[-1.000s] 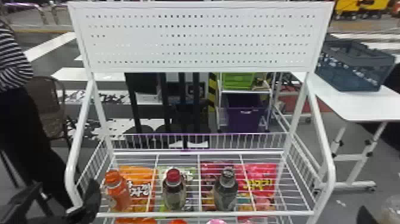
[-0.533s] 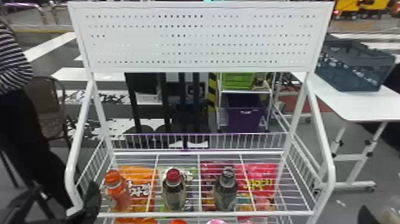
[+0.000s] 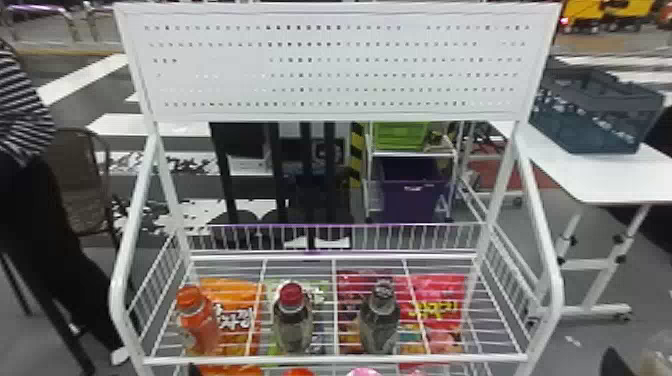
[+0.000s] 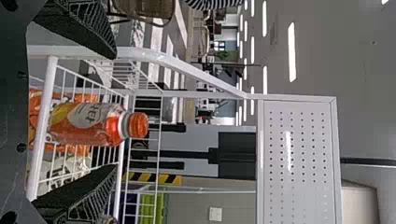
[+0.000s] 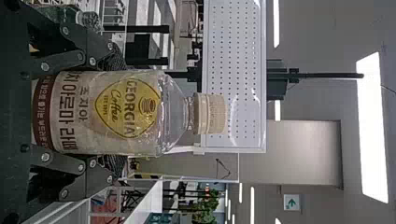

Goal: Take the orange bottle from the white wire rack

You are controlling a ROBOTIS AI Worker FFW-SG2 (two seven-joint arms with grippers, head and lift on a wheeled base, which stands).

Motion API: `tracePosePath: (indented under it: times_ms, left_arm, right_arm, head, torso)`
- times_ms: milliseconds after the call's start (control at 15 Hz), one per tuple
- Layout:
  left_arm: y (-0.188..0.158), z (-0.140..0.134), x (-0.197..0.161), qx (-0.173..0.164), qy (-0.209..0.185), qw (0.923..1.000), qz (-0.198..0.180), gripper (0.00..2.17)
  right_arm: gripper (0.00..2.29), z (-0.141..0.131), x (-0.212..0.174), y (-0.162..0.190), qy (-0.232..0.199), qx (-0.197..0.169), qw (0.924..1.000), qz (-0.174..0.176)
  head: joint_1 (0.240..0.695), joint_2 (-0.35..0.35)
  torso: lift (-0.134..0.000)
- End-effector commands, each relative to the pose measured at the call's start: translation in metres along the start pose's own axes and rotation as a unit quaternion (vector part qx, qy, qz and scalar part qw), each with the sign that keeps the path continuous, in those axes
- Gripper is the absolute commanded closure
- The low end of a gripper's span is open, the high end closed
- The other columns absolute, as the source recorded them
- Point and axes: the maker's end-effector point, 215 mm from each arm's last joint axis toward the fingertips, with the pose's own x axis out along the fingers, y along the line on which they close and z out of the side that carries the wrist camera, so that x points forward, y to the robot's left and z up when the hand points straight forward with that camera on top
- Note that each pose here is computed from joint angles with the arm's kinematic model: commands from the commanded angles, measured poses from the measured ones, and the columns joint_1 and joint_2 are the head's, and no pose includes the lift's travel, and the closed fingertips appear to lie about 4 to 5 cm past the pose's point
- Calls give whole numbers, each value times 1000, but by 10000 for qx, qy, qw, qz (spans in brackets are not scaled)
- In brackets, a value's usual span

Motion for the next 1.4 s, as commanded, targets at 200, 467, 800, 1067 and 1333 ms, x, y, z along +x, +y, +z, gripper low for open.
tracePosePath:
  times_ms: [200,467,800,1067,1333]
  left_arm:
    - [-16,-46,2,-151,-335,9991,-209,46]
    - [-23,-74,33,25,-244,9991,-351,46]
    - [-11,-90,68,117,-165,9994,-277,46]
    - [-7,-91,89,136,-144,9993,-314,46]
    - [-3,-96,111,174,-38,9994,-310,46]
  right_arm:
    - [1065,-3,-2,1,31,19,10000,9]
    - [1065,0,-7,0,-25,-27,10000,-4]
    - [1065,2,-11,-7,-47,-76,9999,-52]
    - [1065,2,-10,-6,-64,-70,9999,-51]
    - [1065,4,-9,-7,-94,-73,9999,-52]
  head:
    - [499,0]
    - [499,0]
    - [499,0]
    - [499,0]
    - [499,0]
  torso:
    - [0]
    - [0]
    - [0]
    - [0]
    - [0]
